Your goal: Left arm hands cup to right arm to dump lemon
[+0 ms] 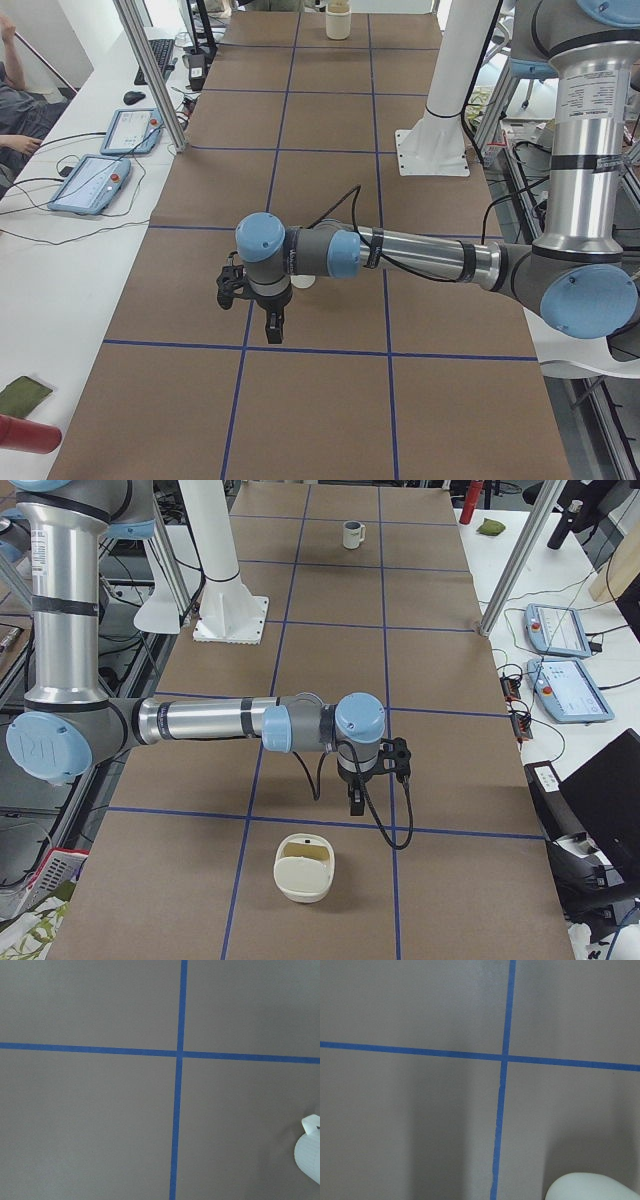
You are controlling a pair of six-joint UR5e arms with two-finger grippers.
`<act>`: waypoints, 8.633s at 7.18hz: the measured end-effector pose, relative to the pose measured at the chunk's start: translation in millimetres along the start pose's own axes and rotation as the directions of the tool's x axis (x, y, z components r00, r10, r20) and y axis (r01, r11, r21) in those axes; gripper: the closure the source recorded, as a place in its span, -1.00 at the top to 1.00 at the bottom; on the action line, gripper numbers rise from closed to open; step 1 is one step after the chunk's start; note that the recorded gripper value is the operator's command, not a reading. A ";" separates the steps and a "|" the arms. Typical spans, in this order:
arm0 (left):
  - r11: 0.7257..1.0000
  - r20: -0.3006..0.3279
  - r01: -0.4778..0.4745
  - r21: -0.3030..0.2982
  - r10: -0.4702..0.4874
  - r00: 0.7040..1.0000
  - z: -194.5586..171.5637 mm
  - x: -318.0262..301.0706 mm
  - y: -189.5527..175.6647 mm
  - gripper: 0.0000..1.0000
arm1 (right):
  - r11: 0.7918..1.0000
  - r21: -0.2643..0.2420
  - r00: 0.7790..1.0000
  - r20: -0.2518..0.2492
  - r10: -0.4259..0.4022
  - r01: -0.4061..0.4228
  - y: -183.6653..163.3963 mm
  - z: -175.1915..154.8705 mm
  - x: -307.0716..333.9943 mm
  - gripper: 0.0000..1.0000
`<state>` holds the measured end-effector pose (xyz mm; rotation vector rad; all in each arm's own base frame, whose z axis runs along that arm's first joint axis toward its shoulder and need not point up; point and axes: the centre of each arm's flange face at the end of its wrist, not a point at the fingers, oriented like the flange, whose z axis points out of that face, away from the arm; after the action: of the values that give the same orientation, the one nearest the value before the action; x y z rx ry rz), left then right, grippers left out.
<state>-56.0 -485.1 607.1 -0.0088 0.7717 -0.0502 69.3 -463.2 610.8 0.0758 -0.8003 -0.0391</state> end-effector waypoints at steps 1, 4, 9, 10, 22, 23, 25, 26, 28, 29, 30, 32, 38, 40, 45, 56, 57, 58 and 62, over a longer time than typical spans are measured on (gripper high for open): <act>1.000 0.000 0.000 0.000 0.000 1.000 0.0 0.0 -0.2 1.00 | 1.000 0.001 1.000 0.000 -0.001 0.001 -0.5 -0.5 -0.6 1.00; 1.000 -0.003 -0.011 0.015 0.011 1.000 -7.1 7.5 -6.2 1.00 | 1.000 0.005 1.000 0.000 -0.004 0.004 -3.4 -2.5 -2.5 1.00; 0.975 -0.023 -0.191 0.117 0.195 0.981 -26.1 82.2 -41.3 1.00 | 0.999 0.035 0.999 -0.002 -0.033 0.033 -16.4 -16.2 -16.2 1.00; 0.979 -0.036 -0.173 0.111 0.178 0.983 -21.9 100.7 -45.3 1.00 | 0.998 0.043 0.999 -0.006 -0.043 0.044 -21.1 -20.3 -20.0 1.00; 0.990 -0.042 0.138 -0.020 -0.138 0.990 130.5 191.6 32.0 1.00 | 0.994 0.077 0.997 0.026 -0.075 0.073 -22.8 -17.4 -22.4 1.00; 0.990 -0.035 0.133 -0.035 -0.134 0.990 139.7 193.9 33.5 0.76 | 0.994 0.076 0.997 0.026 -0.075 0.073 -22.8 -17.3 -22.4 1.00; 0.990 -0.029 0.130 -0.053 -0.131 0.991 150.1 198.0 36.0 -0.99 | 0.994 0.078 0.997 0.026 -0.076 0.074 -23.7 -17.9 -23.0 1.00; 0.990 -0.028 0.131 -0.056 -0.133 0.991 151.2 198.6 36.9 -1.00 | 0.994 0.079 0.997 0.026 -0.077 0.075 -24.3 -18.4 -23.4 1.00; 0.989 -0.034 0.133 -0.058 -0.135 0.990 148.7 201.6 36.7 -1.00 | 0.993 0.084 0.996 0.025 -0.085 0.083 -27.5 -21.1 -26.8 1.00; 0.990 -0.040 0.132 -0.056 -0.134 0.990 145.7 204.6 35.0 -1.00 | 0.993 0.085 0.996 0.028 -0.086 0.083 -28.2 -21.4 -27.9 1.00; 0.990 -0.049 0.132 -0.047 -0.134 0.990 139.0 206.8 31.6 -1.00 | 0.992 0.089 0.995 0.032 -0.091 0.088 -32.0 -23.0 -31.8 1.00; 0.985 -0.070 0.169 -0.032 -0.171 0.983 99.9 220.0 11.3 -1.00 | 0.983 0.118 0.989 0.031 -0.147 0.142 -62.4 -37.7 -60.9 1.00; 0.904 -0.024 0.419 -0.082 -0.422 0.906 -44.0 417.5 -116.1 -1.00 | 0.965 0.190 0.979 0.066 -0.194 0.178 -127.9 -17.3 -220.3 0.97; 0.843 -0.020 0.528 -0.102 -0.533 0.846 -39.3 478.3 -138.0 -1.00 | 0.943 0.245 0.971 0.016 -0.237 0.226 -147.6 5.0 -321.5 0.97; 0.586 -0.069 0.788 -0.188 -0.808 0.585 0.8 574.0 -169.2 -1.00 | 0.731 0.585 0.905 -0.012 -0.424 0.351 -103.9 81.5 -512.8 0.96; 0.516 0.015 0.670 -0.534 -0.786 0.618 -8.0 664.3 -134.5 -1.00 | 0.459 0.789 0.818 -0.095 -0.567 0.409 8.1 116.8 -682.0 0.97; 0.527 0.011 0.652 -0.546 -0.773 0.634 -4.9 673.3 -127.2 -1.00 | 0.460 0.790 0.819 -0.090 -0.566 0.405 8.3 116.5 -682.4 0.97; 0.534 0.010 0.640 -0.553 -0.764 0.645 -1.1 680.1 -121.0 -1.00 | 0.460 0.792 0.820 -0.087 -0.566 0.402 8.5 116.1 -682.6 0.97; 0.551 0.004 0.606 -0.574 -0.738 0.675 10.6 701.9 -98.9 -1.00 | 0.461 0.791 0.820 -0.087 -0.565 0.402 8.6 117.6 -682.7 0.97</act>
<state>449.6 -618.1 128.2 -0.8766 0.9694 -0.5992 -490.2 -417.4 204.9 1.1919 -0.9162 -0.2480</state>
